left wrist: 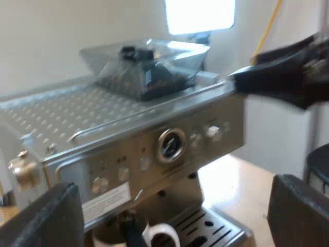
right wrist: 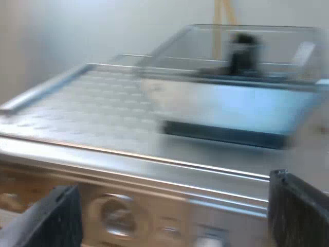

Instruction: Place mug into machine

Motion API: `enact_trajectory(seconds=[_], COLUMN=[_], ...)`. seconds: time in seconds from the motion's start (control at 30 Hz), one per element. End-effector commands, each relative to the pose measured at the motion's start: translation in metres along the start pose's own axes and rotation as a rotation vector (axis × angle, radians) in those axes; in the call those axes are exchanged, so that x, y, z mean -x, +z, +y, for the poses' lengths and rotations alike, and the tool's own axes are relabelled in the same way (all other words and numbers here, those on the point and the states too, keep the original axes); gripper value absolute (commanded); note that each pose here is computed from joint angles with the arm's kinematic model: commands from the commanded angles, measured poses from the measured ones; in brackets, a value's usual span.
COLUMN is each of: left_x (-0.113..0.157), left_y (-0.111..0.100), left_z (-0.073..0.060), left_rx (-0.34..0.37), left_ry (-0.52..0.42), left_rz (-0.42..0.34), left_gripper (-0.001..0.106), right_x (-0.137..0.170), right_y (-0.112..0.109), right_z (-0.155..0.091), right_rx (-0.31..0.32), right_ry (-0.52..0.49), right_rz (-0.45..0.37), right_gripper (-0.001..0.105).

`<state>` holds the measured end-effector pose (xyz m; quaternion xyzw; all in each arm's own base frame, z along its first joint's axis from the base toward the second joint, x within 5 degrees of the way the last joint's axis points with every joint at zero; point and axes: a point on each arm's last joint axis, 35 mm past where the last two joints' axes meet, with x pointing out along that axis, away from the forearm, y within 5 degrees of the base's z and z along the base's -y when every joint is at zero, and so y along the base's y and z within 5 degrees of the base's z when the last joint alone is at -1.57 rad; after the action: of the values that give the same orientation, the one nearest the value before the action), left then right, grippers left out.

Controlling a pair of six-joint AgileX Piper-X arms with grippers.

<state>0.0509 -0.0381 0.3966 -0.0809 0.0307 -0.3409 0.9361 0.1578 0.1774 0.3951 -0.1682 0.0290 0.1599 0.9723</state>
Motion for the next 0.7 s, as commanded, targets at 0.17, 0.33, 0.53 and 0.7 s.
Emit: enact_trajectory(seconds=[0.17, 0.33, 0.53, 0.7], left_x=[-0.024, -0.037, -0.041, -0.041], left_y=[-0.003, -0.006, -0.007, -0.007], left_z=[0.005, 0.008, 0.011, 0.014], left_rx=[0.010, 0.012, 0.010, 0.006], left_ry=[0.056, 0.090, 0.141, 0.218], left_rz=[0.067, 0.100, 0.109, 0.096], left_gripper=[0.079, 0.079, 0.079, 0.079], right_x=[0.022, 0.033, 0.045, 0.055], right_y=[-0.006, -0.017, -0.041, -0.065], right_z=[-0.054, -0.083, -0.113, -0.127], right_rx=[0.012, -0.032, -0.073, -0.111], right_ry=[-0.149, -0.222, -0.267, -0.273], right_rz=[0.087, 0.157, 0.216, 0.253], right_gripper=[0.078, 0.078, 0.078, 0.078])
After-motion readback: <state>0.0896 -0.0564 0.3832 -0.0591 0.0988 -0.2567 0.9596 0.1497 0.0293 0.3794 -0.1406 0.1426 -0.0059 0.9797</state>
